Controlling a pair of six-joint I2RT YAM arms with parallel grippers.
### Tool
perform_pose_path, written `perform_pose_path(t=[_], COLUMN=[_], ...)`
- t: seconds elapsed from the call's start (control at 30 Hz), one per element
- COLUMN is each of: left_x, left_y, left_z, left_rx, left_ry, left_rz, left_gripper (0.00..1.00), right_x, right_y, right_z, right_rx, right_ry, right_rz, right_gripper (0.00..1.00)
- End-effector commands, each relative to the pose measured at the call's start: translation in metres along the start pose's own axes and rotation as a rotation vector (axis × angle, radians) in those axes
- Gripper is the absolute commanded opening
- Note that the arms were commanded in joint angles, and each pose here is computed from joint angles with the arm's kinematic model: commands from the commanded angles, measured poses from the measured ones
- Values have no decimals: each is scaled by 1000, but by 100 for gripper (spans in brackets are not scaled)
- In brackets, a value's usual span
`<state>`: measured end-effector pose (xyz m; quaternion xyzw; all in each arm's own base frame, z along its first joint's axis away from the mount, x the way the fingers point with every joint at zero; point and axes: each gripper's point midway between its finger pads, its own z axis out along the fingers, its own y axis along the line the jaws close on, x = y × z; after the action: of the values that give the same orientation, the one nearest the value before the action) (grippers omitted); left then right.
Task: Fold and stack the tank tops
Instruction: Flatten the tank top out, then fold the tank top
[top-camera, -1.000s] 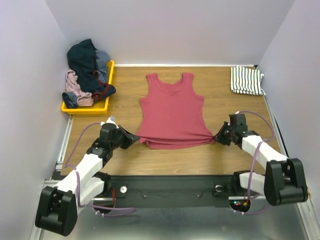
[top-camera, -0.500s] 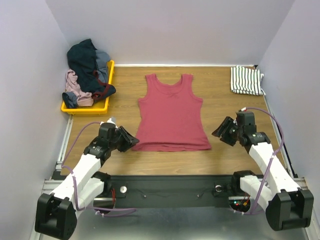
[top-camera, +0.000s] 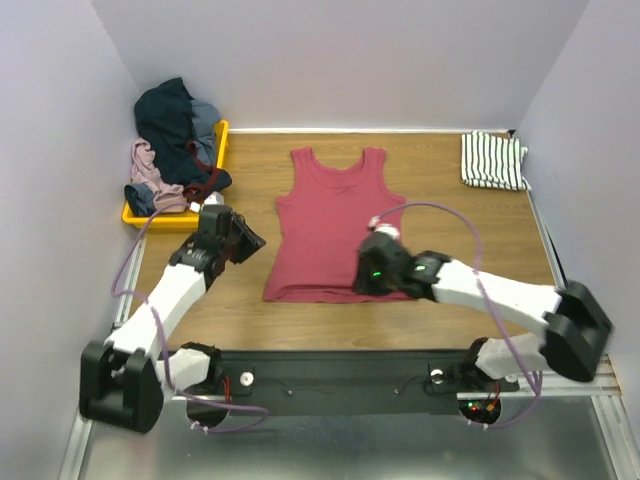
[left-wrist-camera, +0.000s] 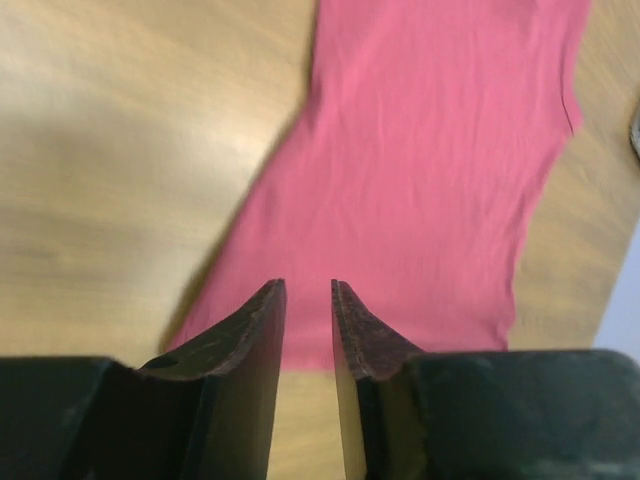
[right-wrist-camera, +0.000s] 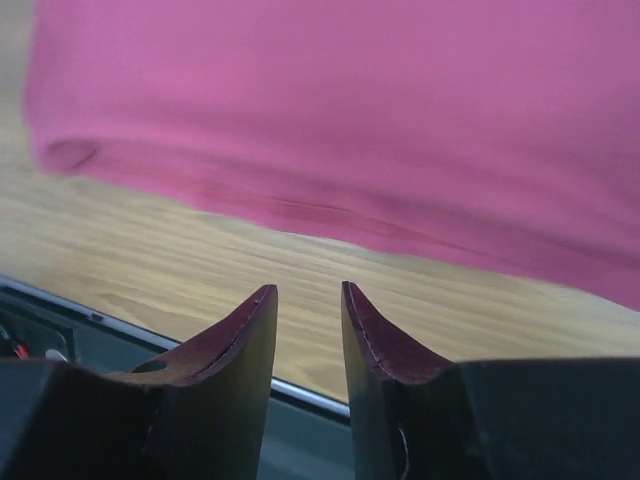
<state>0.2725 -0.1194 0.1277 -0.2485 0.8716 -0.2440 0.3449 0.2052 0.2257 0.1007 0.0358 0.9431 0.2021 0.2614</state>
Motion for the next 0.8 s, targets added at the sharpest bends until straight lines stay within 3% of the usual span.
perform_pose_path(t=[0.0,0.03,0.2,0.4,0.77], left_x=[-59,-63,-78,-97,-109], left_y=[-11,-14,-47,-67,-56], left_z=[42,53,115,155,192], left_rx=[-21,-2,104,139,54], left_ry=[-90,-77,46,74,89], left_rz=[-17,-2,46,118,173], left_gripper=[37,37,32,38,41], right_x=[-10,9,19,43,70], right_y=[95,106,179,222,247], right_z=[14,30,56,88,120], right_rx=[-72,-44,-142,-185,-166], right_ry=[-150,-134,-140,-111,-123], right_rz=[-125,-198,-290,-377,-497], right_gripper=[37,37,36,36,37])
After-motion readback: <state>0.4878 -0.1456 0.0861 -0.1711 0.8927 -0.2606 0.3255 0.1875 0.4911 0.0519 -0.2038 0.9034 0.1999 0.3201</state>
